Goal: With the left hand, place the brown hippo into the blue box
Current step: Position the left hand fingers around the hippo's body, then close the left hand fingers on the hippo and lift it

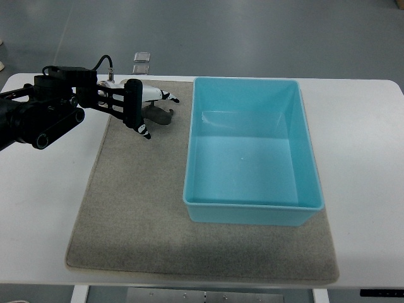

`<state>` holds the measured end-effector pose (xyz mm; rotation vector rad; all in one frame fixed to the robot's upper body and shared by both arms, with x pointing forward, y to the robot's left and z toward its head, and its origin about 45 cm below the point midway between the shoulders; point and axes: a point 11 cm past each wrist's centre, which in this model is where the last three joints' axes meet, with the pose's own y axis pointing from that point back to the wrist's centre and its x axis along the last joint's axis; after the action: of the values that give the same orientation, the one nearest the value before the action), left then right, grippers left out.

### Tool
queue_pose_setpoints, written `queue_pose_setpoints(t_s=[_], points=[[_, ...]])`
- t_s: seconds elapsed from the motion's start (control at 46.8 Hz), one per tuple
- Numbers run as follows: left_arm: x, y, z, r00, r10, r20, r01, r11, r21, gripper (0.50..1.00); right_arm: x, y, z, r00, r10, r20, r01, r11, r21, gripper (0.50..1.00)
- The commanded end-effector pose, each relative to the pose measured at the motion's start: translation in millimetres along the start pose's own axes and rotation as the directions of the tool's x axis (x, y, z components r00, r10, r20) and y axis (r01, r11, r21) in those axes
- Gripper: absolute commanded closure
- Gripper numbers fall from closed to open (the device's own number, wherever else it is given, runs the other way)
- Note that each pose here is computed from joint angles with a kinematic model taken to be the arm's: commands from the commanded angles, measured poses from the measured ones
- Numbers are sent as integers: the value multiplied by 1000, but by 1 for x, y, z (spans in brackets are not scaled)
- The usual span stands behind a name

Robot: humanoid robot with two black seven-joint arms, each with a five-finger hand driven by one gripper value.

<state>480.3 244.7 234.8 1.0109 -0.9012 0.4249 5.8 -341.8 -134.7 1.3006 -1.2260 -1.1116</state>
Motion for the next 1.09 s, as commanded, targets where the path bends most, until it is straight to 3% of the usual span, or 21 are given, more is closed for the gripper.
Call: queue_pose_setpoints(t_s=[0.0, 0.299, 0.619, 0.897, 1.068], points=[[0, 1, -1, 1000, -1, -1, 1, 1000, 2, 519, 0, 0, 0, 1000, 0, 0, 0, 1000, 0, 564], [-1, 1, -2, 1000, -8, -1, 8, 1000, 4, 531, 0, 0, 0, 1000, 1, -1, -1, 1000, 0, 564], [2, 1, -2, 1000, -5, 27, 5, 1000, 11, 675, 0, 0, 1, 1000, 1, 0, -1, 1000, -1, 564], [2, 2, -2, 999, -5, 35, 4, 1000, 14, 718, 0, 0, 0, 1000, 0, 0, 0, 1000, 0, 564], [3, 1, -2, 999, 3, 39, -4, 1000, 15, 795, 0, 0, 0, 1000, 1, 1, -1, 1000, 1, 564]])
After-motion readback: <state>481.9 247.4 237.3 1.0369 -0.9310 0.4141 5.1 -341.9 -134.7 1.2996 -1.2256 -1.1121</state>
